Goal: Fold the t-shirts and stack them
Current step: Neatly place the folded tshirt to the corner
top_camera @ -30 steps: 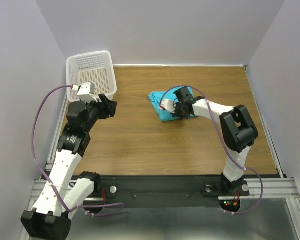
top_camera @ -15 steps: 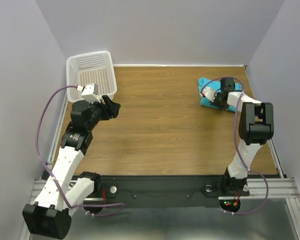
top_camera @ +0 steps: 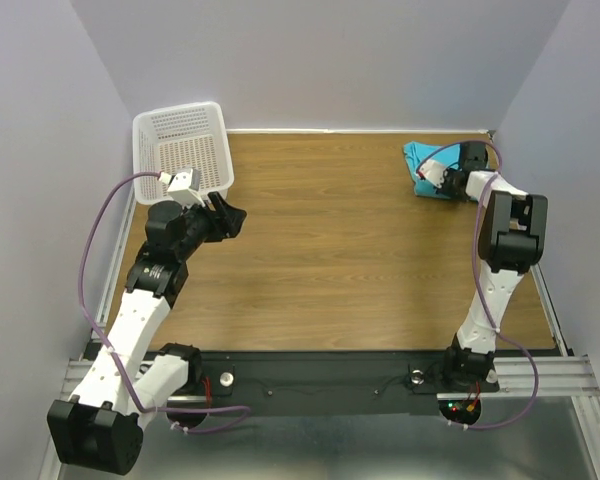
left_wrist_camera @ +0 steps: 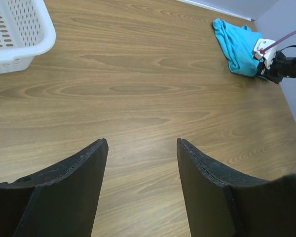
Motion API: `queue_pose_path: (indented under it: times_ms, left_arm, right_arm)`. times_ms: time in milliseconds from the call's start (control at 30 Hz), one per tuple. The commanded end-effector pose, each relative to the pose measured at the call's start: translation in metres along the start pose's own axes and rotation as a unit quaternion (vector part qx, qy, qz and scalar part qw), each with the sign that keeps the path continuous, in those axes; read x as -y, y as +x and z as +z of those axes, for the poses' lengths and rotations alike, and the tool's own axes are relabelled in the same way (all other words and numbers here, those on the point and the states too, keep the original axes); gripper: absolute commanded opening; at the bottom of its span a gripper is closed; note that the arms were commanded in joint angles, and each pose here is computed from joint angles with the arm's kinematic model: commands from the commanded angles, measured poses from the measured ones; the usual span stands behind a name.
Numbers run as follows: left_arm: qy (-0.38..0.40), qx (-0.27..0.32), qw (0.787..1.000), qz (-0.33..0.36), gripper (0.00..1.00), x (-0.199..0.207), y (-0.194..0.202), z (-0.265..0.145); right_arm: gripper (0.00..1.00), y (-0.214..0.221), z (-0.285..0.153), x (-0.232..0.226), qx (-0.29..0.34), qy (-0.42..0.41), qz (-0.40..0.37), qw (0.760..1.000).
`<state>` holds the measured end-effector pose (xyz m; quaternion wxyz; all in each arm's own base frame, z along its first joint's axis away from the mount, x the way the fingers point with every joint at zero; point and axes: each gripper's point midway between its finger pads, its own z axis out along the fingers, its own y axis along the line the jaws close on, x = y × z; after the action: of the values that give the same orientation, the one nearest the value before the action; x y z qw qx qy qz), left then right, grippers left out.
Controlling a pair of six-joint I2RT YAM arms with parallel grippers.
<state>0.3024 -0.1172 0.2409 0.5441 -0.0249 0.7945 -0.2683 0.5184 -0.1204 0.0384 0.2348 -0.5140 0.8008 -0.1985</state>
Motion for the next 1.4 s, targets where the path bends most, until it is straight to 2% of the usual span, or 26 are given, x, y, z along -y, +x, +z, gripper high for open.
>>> queue_pose_path:
  times_ms: [0, 100, 167, 200, 233, 333, 400, 467, 500, 600, 633, 700, 733, 800, 833, 933, 1033, 1200, 1300, 1367]
  left_arm:
    - [0.018, 0.019, 1.000, 0.002, 0.69, 0.006, -0.008, 0.001]
    - [0.018, 0.017, 1.000, 0.003, 0.69, 0.006, -0.007, 0.001]
    - [0.019, 0.017, 1.000, 0.004, 0.69, 0.006, -0.006, 0.001]
    - [0.019, 0.019, 1.000, 0.005, 0.69, 0.006, -0.008, 0.000]
    - [0.019, 0.020, 1.000, 0.006, 0.69, 0.006, -0.008, -0.001]
    - [0.018, 0.027, 0.999, 0.011, 0.69, 0.007, -0.012, -0.004]
    - [0.022, 0.029, 0.999, 0.014, 0.69, 0.010, -0.015, -0.005]
    - [0.026, 0.034, 0.999, 0.017, 0.69, 0.012, -0.019, -0.007]
    - [0.028, 0.042, 0.999, 0.021, 0.69, 0.015, -0.025, -0.010]
    - [0.023, 0.059, 0.997, 0.032, 0.69, 0.017, -0.036, -0.014]
    - [0.020, 0.072, 0.997, 0.037, 0.70, 0.019, -0.046, -0.017]
    - [0.017, 0.089, 0.995, 0.048, 0.72, 0.022, -0.060, -0.023]
    - [0.010, 0.097, 0.994, 0.052, 0.74, 0.021, -0.065, -0.024]
    - [0.008, 0.115, 0.992, 0.060, 0.76, 0.024, -0.078, -0.029]
    - [-0.006, 0.112, 0.992, 0.064, 0.78, 0.019, -0.077, -0.030]
    - [-0.025, 0.119, 0.990, 0.071, 0.80, 0.015, -0.085, -0.034]
    - [-0.044, 0.116, 0.990, 0.073, 0.81, 0.007, -0.082, -0.033]
    - [-0.104, 0.092, 0.988, 0.070, 0.82, -0.024, -0.062, -0.026]
    - [-0.140, 0.086, 0.985, 0.054, 0.87, -0.039, -0.053, -0.026]
    - [-0.156, 0.087, 0.983, 0.044, 0.97, -0.045, -0.051, -0.027]
  right_arm:
    - [0.01, -0.001, 0.003, 0.037, 0.006, 0.038, -0.050, 0.998]
    - [0.04, 0.005, 0.009, 0.040, 0.000, 0.040, -0.045, 0.998]
    - [0.28, 0.003, 0.003, 0.046, 0.006, 0.048, -0.035, 0.998]
    - [0.47, 0.001, 0.000, 0.043, 0.011, 0.047, -0.026, 0.998]
    - [0.53, -0.006, -0.015, 0.051, 0.026, 0.059, -0.025, 0.998]
    - [0.64, -0.019, -0.036, 0.044, 0.067, 0.057, -0.018, 0.996]
    - [0.68, -0.031, -0.071, 0.056, 0.093, 0.082, -0.009, 0.992]
    - [0.70, -0.039, -0.090, 0.052, 0.120, 0.085, 0.032, 0.989]
    - [0.76, -0.046, -0.119, 0.063, 0.140, 0.107, 0.068, 0.982]
    - [0.88, -0.061, -0.157, 0.063, 0.189, 0.115, 0.144, 0.964]
    - [0.98, -0.072, -0.186, 0.066, 0.221, 0.123, 0.203, 0.946]
    - [1.00, -0.075, -0.204, 0.061, 0.237, 0.119, 0.278, 0.923]
    - [1.00, -0.077, -0.224, 0.060, 0.251, 0.122, 0.347, 0.895]
    - [1.00, -0.078, -0.232, 0.048, 0.256, 0.109, 0.418, 0.865]
    - [1.00, -0.083, -0.235, 0.029, 0.262, 0.074, 0.463, 0.844]
    - [1.00, -0.091, -0.237, -0.009, 0.271, 0.014, 0.506, 0.819]
    - [1.00, -0.098, -0.263, -0.020, 0.299, 0.006, 0.521, 0.799]
    - [1.00, -0.068, -0.267, -0.024, 0.262, 0.054, 0.589, 0.763]
    - [1.00, -0.043, -0.260, -0.027, 0.218, 0.103, 0.611, 0.754]
    - [1.00, -0.032, -0.259, -0.029, 0.202, 0.124, 0.614, 0.753]
